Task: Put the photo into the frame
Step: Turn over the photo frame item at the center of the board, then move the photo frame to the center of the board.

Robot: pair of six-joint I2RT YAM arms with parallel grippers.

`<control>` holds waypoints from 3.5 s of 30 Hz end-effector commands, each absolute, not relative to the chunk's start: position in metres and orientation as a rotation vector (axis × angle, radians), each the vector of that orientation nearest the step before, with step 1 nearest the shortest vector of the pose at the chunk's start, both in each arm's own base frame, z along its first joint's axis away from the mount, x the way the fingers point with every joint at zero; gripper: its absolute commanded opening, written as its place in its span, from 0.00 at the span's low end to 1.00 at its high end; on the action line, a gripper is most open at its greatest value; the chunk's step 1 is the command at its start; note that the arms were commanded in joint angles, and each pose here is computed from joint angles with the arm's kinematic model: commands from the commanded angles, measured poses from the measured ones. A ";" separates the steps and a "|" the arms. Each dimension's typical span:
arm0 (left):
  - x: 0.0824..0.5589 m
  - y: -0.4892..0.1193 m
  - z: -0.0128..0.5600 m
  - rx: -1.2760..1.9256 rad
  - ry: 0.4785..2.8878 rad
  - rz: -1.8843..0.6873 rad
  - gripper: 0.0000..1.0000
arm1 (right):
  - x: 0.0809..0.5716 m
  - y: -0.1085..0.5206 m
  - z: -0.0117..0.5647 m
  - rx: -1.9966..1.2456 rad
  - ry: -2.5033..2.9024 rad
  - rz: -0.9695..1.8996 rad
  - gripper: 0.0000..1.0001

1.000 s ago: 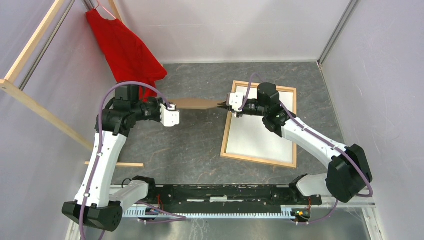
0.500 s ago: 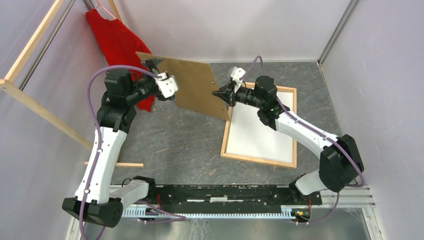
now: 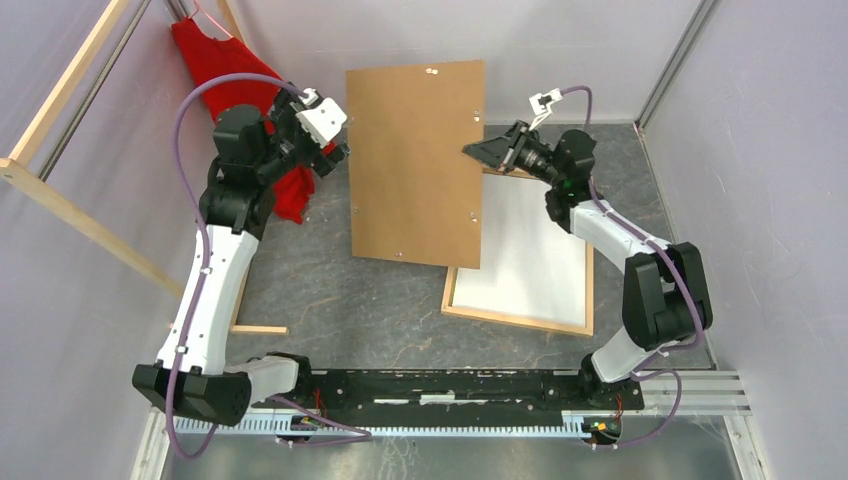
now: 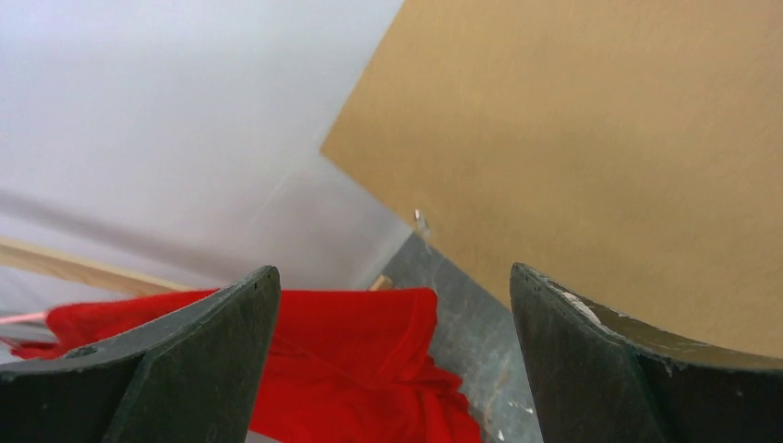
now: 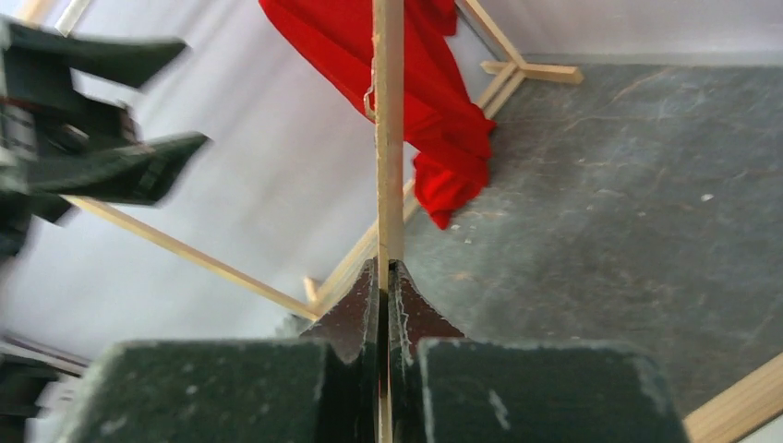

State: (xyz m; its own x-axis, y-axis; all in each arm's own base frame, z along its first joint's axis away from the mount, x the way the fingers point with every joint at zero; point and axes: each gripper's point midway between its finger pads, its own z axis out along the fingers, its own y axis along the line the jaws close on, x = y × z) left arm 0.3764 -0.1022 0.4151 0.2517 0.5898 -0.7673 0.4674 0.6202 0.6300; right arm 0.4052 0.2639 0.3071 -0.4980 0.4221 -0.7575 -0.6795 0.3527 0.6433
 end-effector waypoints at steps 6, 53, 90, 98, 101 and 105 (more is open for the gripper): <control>0.391 -0.089 0.344 0.933 1.619 0.057 1.00 | 0.377 0.197 0.328 -0.016 1.619 1.660 0.00; 0.433 -0.281 0.099 1.125 1.873 -0.615 0.95 | 0.349 0.011 0.292 0.479 1.878 1.108 0.00; 0.441 -0.337 0.034 1.046 2.081 -0.610 0.67 | 0.296 0.048 0.237 0.435 1.984 1.044 0.00; 0.447 -0.310 0.036 1.021 2.099 -0.503 0.61 | 0.297 0.054 0.223 0.443 1.984 1.098 0.00; 0.452 -0.296 0.041 1.000 2.096 -0.470 0.60 | 0.300 0.055 0.220 0.442 1.981 1.108 0.00; 0.452 -0.277 0.044 0.995 2.101 -0.442 0.60 | 0.303 0.061 0.217 0.436 1.969 1.152 0.00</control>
